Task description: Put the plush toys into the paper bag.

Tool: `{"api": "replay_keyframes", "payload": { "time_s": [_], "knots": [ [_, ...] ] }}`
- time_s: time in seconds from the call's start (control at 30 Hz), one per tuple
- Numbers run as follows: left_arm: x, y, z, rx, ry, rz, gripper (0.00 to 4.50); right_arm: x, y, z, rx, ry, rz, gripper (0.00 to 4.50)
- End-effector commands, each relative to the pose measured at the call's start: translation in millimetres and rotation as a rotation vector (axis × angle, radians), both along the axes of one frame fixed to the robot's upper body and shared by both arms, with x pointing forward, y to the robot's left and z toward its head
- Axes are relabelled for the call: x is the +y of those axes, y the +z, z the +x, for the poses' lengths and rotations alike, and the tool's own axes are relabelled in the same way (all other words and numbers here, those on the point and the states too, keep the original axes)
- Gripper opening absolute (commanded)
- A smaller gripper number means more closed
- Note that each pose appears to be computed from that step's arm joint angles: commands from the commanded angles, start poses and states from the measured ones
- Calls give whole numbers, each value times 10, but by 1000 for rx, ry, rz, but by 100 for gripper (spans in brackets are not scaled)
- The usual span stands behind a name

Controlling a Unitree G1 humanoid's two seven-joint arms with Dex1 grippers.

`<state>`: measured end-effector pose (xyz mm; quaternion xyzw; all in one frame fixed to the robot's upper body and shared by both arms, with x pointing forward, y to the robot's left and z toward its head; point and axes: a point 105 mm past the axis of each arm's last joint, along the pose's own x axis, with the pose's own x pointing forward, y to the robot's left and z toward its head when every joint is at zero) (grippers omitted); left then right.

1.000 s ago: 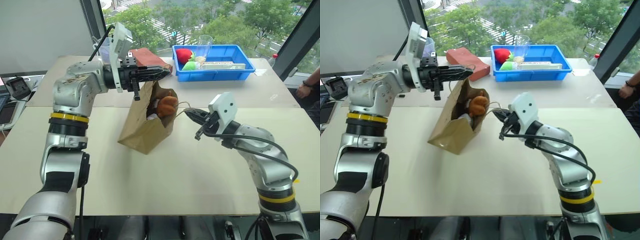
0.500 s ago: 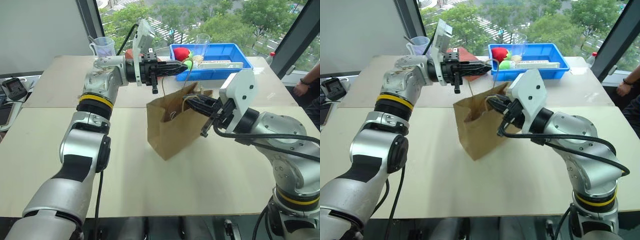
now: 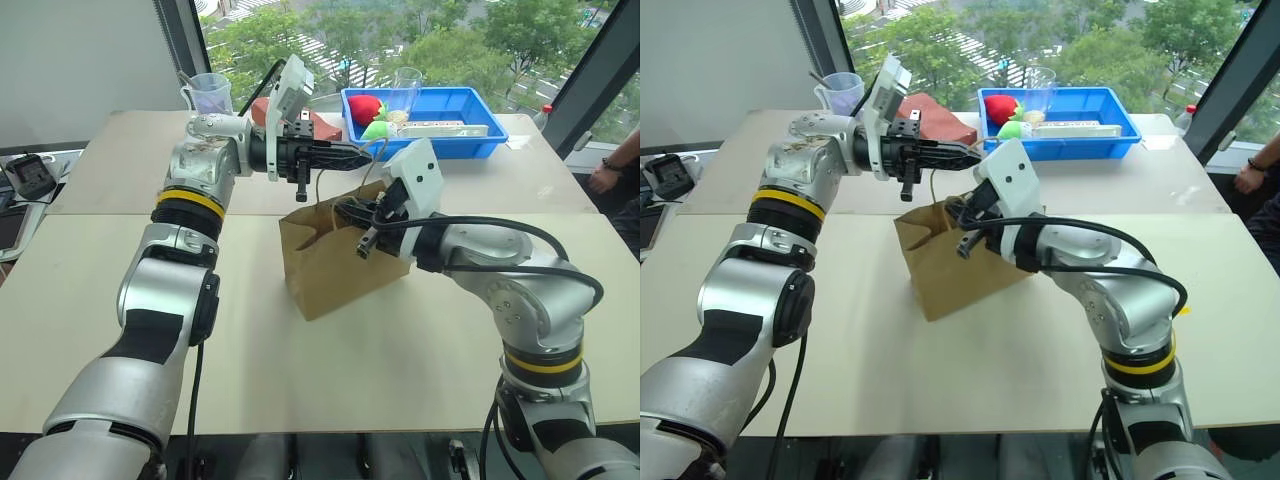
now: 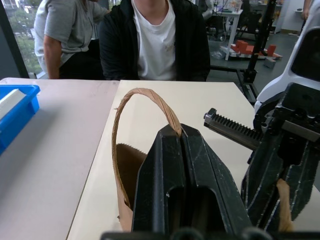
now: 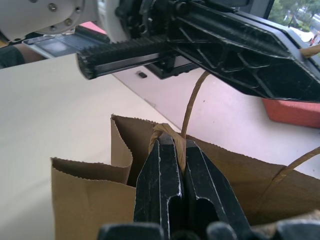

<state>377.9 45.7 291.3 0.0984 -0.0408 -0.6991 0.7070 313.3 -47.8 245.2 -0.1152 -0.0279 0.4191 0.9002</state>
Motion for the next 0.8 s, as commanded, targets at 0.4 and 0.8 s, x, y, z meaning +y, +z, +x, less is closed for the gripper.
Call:
{"api": "replay_keyframes", "payload": {
  "time_s": [0.4,0.8],
  "knots": [
    [296,-84,-299,39,77,-5,132,57,98,-42,-52,78,-20,97],
    [1058,34,-732,13,370,52,450,40,108,22,-57,151,-115,447]
  ]
}}
